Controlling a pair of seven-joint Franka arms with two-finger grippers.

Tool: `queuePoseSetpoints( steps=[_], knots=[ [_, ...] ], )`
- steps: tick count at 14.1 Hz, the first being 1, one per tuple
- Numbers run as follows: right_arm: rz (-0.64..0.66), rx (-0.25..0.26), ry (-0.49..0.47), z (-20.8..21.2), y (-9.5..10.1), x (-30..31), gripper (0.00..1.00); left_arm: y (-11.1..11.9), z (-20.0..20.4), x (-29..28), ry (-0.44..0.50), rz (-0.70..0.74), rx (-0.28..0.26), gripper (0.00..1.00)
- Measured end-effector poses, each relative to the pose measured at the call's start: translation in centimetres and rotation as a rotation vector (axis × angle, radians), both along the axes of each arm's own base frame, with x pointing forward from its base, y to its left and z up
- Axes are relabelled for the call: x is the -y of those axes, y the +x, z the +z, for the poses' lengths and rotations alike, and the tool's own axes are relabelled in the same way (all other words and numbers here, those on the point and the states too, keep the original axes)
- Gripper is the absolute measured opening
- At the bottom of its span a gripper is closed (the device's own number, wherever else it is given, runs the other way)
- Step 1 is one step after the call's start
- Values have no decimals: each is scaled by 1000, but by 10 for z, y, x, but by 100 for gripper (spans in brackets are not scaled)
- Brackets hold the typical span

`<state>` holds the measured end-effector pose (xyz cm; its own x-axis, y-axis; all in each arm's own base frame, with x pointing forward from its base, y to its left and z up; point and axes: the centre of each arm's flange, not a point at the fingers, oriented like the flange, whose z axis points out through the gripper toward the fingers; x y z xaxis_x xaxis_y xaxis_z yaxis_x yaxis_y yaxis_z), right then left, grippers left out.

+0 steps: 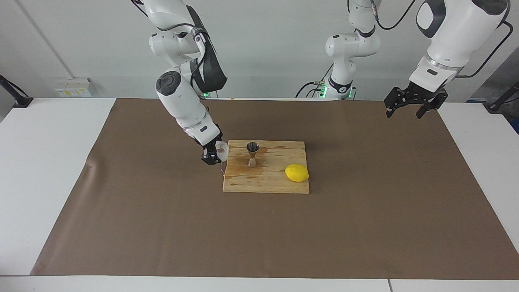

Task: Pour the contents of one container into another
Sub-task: 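Lift the white cup with the right gripper over the steel cup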

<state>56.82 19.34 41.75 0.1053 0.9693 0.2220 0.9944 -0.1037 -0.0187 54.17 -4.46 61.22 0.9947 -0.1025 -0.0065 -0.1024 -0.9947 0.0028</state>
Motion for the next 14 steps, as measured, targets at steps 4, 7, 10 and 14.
queuePoseSetpoints(
  steps=[4, 7, 10, 14],
  knots=[
    [27, 8, -26, 2, -7, -22, 53, 0, 0, 0, 0, 0, 0, 100],
    [28, 25, -58, 7, -9, -33, 53, 0, 0, 0, 0, 0, 0, 100],
    [38, 34, -82, 8, -12, -47, 53, 0, 0, 0, 0, 0, 0, 100],
    [45, 47, -111, 9, -15, -61, 53, 0, 0, 0, 0, 0, 0, 100]
  ],
)
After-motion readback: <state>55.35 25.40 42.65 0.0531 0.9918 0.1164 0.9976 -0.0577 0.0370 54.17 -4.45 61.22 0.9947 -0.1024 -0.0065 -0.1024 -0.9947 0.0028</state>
